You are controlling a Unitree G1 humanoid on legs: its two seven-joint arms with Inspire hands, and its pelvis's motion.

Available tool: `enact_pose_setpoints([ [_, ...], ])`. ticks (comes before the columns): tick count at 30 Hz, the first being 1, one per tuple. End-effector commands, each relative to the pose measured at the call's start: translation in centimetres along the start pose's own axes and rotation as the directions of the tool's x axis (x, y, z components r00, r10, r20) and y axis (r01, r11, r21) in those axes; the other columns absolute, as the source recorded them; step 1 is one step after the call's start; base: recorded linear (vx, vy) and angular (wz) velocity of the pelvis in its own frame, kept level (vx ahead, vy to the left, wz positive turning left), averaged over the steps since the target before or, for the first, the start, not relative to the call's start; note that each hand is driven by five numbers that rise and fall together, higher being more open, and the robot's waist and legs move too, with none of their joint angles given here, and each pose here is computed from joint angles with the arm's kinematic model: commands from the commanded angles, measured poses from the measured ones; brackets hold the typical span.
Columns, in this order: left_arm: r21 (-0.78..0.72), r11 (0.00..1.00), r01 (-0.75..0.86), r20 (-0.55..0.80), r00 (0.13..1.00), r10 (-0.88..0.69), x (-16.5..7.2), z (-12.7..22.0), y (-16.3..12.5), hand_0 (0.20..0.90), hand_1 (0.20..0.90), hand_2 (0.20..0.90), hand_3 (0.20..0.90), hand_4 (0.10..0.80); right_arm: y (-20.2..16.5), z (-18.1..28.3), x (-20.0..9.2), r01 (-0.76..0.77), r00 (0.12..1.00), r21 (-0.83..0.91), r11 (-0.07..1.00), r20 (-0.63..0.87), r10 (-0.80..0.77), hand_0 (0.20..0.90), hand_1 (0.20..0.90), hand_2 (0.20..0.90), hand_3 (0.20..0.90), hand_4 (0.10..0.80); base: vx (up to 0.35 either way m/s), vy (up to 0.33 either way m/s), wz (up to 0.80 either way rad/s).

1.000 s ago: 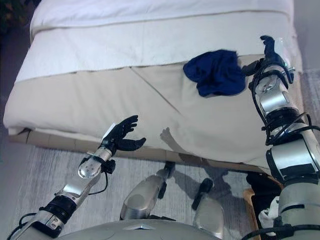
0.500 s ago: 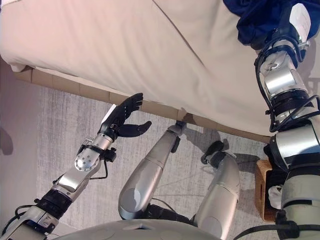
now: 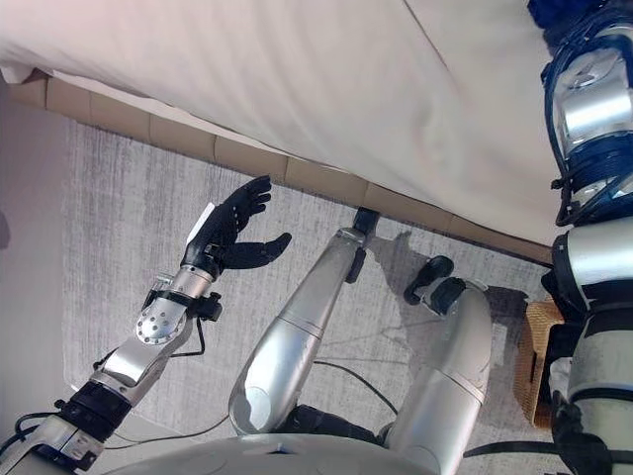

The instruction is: Pick up the clothes from the bed and place them into the basket

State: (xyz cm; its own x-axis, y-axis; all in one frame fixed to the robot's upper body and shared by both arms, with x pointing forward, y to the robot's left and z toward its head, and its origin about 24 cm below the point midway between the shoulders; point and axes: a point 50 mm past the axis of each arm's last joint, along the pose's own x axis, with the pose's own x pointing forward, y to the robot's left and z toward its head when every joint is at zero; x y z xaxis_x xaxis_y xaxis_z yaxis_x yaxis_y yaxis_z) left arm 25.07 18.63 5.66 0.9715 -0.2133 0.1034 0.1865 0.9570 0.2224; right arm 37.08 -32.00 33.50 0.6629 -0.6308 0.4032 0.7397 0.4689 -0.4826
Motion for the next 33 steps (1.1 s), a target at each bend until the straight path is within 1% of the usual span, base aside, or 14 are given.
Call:
enact_pose_setpoints([
  [1, -0.051, 0.998, -0.040, 0.213, 0.976, 0.050, -0.2, 3.6, 0.9, 0.900, 0.900, 0.900, 0.900, 0.800, -3.5, 3.5, 0.7, 0.125, 0.982, 0.028, 0.992, 0.138, -0.128, 0.300, 0.300, 0.300, 0.200, 0.100, -0.016, -0.019, -0.08],
  [5, -0.043, 0.998, -0.034, 0.215, 0.976, 0.042, -0.3, 3.5, 1.0, 0.900, 0.900, 0.900, 0.900, 0.800, -3.3, 3.6, 0.6, 0.111, 0.983, 0.039, 0.993, 0.142, -0.115, 0.300, 0.300, 0.300, 0.200, 0.100, -0.021, 0.005, -0.06],
  [9, -0.040, 0.998, -0.048, 0.217, 0.975, 0.056, -0.2, 3.5, 1.2, 0.900, 0.900, 0.900, 0.900, 0.800, -2.5, 2.9, 0.6, 0.060, 0.989, 0.065, 0.996, 0.130, -0.068, 0.300, 0.300, 0.300, 0.200, 0.100, 0.012, 0.021, -0.10],
  [14, -0.029, 0.998, -0.058, 0.189, 0.980, 0.062, 0.3, 3.4, 1.7, 0.900, 0.900, 0.900, 0.900, 0.800, -1.7, 1.9, 0.6, -0.005, 0.994, 0.071, 0.997, 0.110, -0.002, 0.300, 0.300, 0.300, 0.200, 0.100, 0.025, 0.004, -0.12],
  [16, -0.021, 0.998, -0.061, 0.169, 0.984, 0.064, 0.5, 3.2, 1.9, 0.900, 0.900, 0.900, 0.900, 0.800, -1.4, 1.8, 0.6, -0.054, 0.994, 0.091, 0.994, 0.105, 0.044, 0.300, 0.300, 0.300, 0.200, 0.100, 0.046, 0.023, -0.16],
  [23, -0.013, 0.997, -0.079, 0.140, 0.987, 0.080, 1.6, 3.3, 2.3, 0.900, 0.900, 0.900, 0.900, 0.800, -1.1, 0.9, 0.6, -0.126, 0.990, 0.184, 0.975, 0.088, 0.111, 0.300, 0.300, 0.300, 0.200, 0.100, 0.002, 0.012, -0.10],
  [29, 0.015, 0.996, -0.084, 0.050, 0.995, 0.083, 1.8, 2.2, 2.5, 0.900, 0.900, 0.900, 0.900, 0.800, -0.8, -1.1, 0.5, -0.172, 0.985, 0.202, 0.964, 0.050, 0.165, 0.300, 0.300, 0.300, 0.200, 0.100, 0.034, 0.009, -0.10],
  [30, 0.030, 0.996, -0.079, 0.012, 0.997, 0.078, 1.8, 1.7, 2.5, 0.900, 0.900, 0.900, 0.900, 0.800, -0.5, -1.7, 0.3, -0.179, 0.984, 0.207, 0.962, 0.047, 0.173, 0.300, 0.300, 0.300, 0.200, 0.100, 0.071, 0.005, -0.14],
  [33, 0.060, 0.995, -0.075, -0.035, 0.996, 0.077, 1.9, 1.1, 2.6, 0.900, 0.900, 0.900, 0.900, 0.800, -0.2, -2.6, 0.0, -0.219, 0.976, 0.232, 0.948, 0.053, 0.212, 0.300, 0.300, 0.300, 0.200, 0.100, 0.111, 0.020, -0.18],
])
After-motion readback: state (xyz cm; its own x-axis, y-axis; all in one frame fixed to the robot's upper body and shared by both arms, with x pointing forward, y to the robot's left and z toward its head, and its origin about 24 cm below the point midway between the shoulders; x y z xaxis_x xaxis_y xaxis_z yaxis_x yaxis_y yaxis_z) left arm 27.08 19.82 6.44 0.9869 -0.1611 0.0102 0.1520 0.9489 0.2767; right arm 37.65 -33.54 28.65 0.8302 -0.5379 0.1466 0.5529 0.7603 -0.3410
